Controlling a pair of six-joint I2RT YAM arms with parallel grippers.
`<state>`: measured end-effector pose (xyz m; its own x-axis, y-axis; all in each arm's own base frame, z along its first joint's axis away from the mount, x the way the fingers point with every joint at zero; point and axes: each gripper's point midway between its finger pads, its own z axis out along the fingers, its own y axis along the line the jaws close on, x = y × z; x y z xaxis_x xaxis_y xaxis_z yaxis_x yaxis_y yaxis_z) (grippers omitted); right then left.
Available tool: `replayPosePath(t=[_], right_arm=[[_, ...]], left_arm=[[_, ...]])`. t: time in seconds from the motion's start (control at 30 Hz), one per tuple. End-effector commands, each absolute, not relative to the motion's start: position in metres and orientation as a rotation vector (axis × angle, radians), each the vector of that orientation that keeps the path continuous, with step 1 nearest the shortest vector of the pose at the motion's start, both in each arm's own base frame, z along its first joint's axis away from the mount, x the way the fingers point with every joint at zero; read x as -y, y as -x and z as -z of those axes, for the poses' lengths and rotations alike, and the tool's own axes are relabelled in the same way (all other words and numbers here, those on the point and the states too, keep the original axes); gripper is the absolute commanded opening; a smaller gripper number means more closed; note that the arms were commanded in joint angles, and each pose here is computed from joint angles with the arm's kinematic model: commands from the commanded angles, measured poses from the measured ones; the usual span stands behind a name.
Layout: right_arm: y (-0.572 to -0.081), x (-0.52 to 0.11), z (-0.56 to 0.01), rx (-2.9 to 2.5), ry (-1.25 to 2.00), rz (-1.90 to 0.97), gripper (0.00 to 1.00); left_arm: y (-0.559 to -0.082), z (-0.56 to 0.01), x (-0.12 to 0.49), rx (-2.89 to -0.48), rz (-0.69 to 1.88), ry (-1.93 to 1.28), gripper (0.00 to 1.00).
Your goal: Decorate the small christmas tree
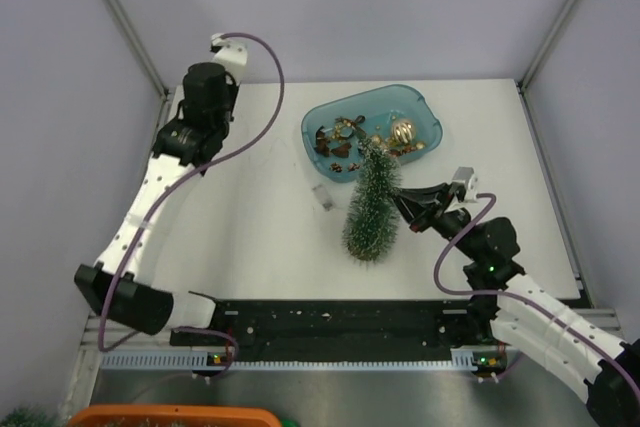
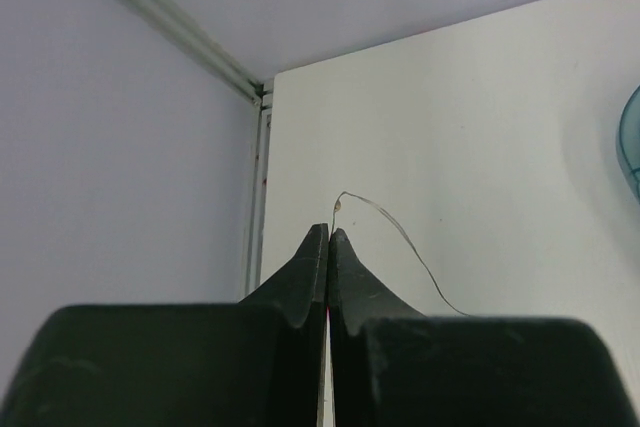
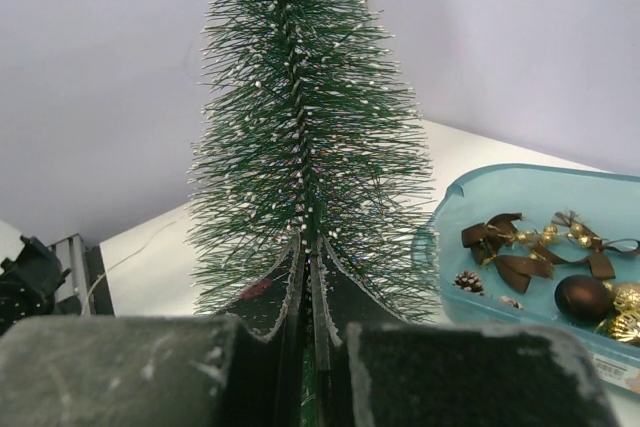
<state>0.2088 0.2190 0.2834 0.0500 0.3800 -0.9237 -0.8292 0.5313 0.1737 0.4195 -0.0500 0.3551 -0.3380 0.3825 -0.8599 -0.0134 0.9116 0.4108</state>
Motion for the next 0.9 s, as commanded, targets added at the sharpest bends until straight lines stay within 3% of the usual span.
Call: replayPosePath(t=[0.0,0.17,0.5,0.87], right_arm=[[-0.215,-0.210,-0.282,-1.204,0.448,-0.910,0.00],[-0.205,-0.214,-0.291,-1.144,0.483,-0.951,0.00],[-0.181,-0.213,-0.297,-1.076,0.525,-1.008,0.00],[-0.154,-0.220,-0.300,-1.002,0.625,-1.107,0.00]], left_arm=[[-0.384,-0.355,0.033,-1.852,-0.388,-0.242,0.00],[-0.385,-0.331,0.027,-1.879,-0.439,-0.246,0.00],[-0.453,-0.287,0.016,-1.983,-0.616,-0.181,0.00],[-0.528,-0.286,0.028,-1.948,-0.702,-0.205,0.00]])
